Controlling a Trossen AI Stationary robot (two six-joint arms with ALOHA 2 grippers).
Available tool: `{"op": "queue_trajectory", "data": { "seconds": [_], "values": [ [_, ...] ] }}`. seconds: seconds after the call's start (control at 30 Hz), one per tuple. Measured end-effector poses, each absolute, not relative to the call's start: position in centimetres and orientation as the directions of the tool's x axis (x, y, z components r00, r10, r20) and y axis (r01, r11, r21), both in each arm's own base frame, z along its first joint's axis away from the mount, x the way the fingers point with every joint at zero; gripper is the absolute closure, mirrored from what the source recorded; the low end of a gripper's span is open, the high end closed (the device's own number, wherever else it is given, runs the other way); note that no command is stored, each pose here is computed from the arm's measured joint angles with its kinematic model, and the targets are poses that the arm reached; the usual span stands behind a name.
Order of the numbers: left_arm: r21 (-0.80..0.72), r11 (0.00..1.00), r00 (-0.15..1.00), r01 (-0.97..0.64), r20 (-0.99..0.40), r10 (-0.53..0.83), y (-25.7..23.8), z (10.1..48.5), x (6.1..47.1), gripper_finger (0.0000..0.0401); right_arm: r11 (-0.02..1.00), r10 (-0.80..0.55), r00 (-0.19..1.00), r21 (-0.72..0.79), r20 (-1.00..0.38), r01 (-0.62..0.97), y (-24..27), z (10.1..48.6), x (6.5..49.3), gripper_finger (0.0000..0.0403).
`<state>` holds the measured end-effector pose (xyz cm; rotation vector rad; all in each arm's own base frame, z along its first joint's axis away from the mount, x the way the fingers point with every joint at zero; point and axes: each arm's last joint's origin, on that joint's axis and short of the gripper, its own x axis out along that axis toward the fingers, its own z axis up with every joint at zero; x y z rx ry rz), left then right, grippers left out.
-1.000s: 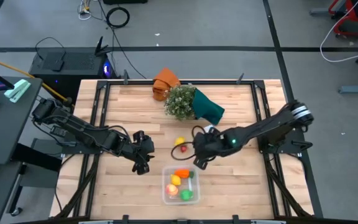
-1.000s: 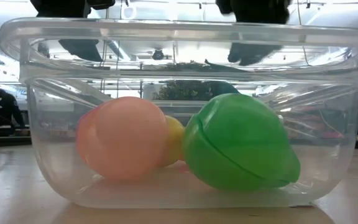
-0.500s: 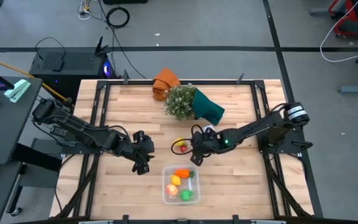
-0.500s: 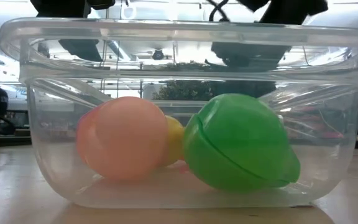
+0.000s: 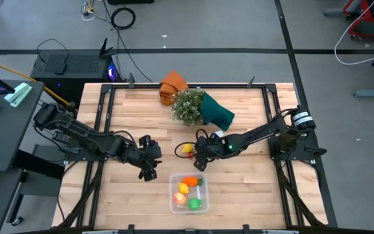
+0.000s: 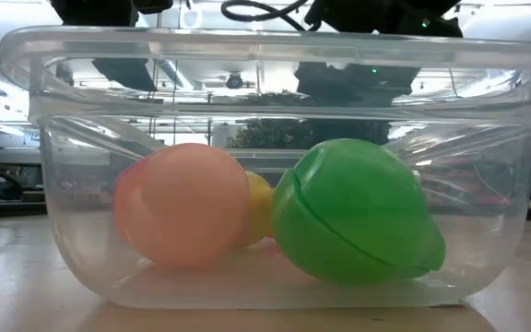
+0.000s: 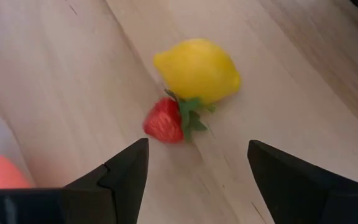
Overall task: Pick and placing Produce into tupperware
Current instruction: Put the strawberry into the transparent container
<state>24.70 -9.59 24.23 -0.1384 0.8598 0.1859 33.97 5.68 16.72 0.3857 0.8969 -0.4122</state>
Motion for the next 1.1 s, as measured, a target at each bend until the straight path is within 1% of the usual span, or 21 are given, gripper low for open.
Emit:
{"op": "queue_trajectory", "data": {
  "seconds": [0.17, 0.27, 0.63, 0.97, 1.1],
  "values": [
    [-0.039, 0.975, 0.636, -0.218, -0.763, 0.112, -9.6, 24.2, 24.7, 0.0287, 0.853, -0.185, 0.584, 0.166, -0.790, 0.495, 5.5, 16.8, 34.3, 0.0157],
    [-0.035, 0.976, 0.636, -0.216, -0.763, 0.114, -9.5, 24.2, 24.7, 0.0291, 0.854, -0.184, 0.575, 0.160, -0.797, 0.495, 5.4, 16.5, 34.4, 0.0155],
    [-0.026, 0.977, 0.635, -0.210, -0.764, 0.116, -9.5, 24.2, 24.7, 0.0289, 0.833, -0.140, 0.583, 0.223, -0.800, 0.506, 4.8, 15.7, 35.1, 0.0151],
    [-0.021, 0.977, 0.628, -0.210, -0.769, 0.119, -9.5, 24.2, 24.6, 0.0287, 0.843, -0.086, 0.566, 0.242, -0.820, 0.480, 5.1, 14.2, 37.1, 0.0151],
    [-0.019, 0.978, 0.626, -0.210, -0.771, 0.120, -9.5, 24.1, 24.6, 0.0291, 0.846, -0.085, 0.556, 0.235, -0.827, 0.478, 5.3, 13.6, 37.9, 0.0151]
  ]
}}
